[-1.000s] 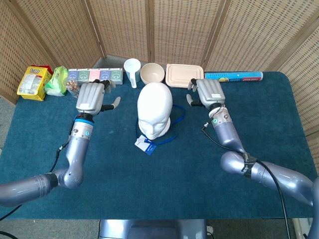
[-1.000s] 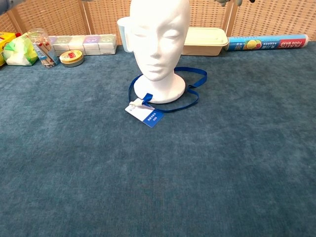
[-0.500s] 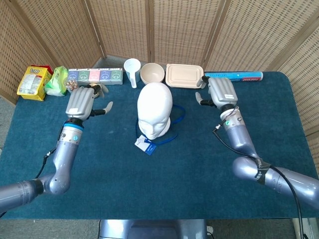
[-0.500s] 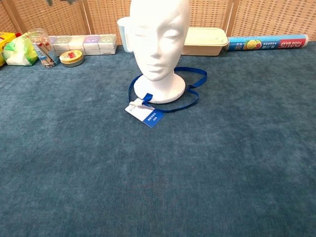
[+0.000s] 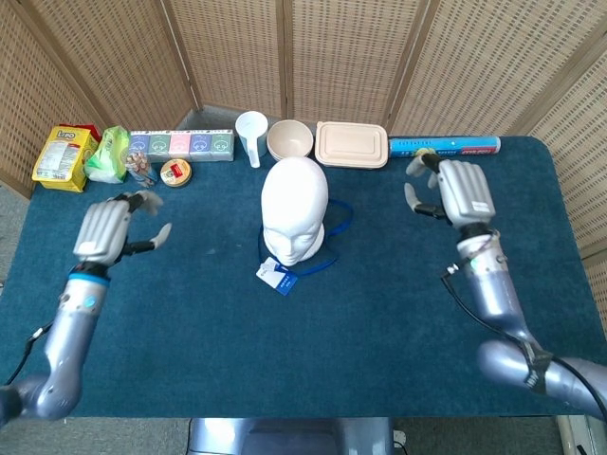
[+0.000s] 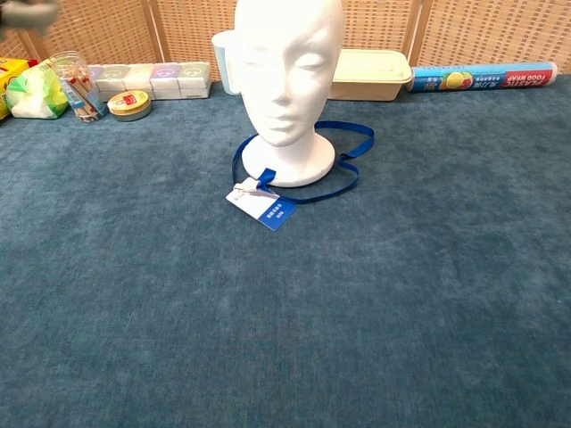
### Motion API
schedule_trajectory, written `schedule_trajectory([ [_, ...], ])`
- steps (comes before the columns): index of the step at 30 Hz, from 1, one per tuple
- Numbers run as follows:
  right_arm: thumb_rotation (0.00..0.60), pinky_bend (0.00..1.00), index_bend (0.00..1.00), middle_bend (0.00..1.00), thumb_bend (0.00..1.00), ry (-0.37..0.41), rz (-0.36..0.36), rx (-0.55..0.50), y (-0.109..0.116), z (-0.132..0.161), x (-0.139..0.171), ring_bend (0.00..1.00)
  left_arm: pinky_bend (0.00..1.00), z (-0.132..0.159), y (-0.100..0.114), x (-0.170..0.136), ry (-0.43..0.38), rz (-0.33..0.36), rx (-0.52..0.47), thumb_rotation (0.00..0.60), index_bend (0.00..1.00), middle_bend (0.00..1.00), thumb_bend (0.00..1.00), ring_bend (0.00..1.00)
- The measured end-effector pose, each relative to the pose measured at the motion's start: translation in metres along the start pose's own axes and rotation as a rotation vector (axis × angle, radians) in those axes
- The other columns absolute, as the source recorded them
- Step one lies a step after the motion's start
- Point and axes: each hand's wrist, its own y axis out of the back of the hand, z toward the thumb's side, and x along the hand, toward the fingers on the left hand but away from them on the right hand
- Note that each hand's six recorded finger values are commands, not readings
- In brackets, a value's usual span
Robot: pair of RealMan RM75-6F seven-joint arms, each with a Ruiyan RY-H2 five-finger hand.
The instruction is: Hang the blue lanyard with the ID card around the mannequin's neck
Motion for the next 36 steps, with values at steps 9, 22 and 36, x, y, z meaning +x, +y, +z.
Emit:
schedule_trajectory([
  [9,0.443,0.60,0.45,0.45,0.50,-0.043,-0.017,0.047,0.000,-0.046,0.079,0.55,0.40,-0.062,-0.001,-0.074,0.075,-0.012,-0.009,0.385,0.35,0.46,0.31,0.37],
  [22,0.444,0.56,0.45,0.46,0.50,-0.221,-0.012,0.207,0.006,-0.106,0.177,0.53,0.39,-0.114,-0.010,-0.175,0.166,0.026,-0.011,0.381,0.37,0.46,0.31,0.37],
  [36,0.442,0.56,0.45,0.46,0.50,-0.291,-0.006,0.240,0.014,-0.127,0.231,0.52,0.37,-0.117,-0.015,-0.220,0.197,0.030,-0.009,0.380,0.39,0.46,0.31,0.37],
])
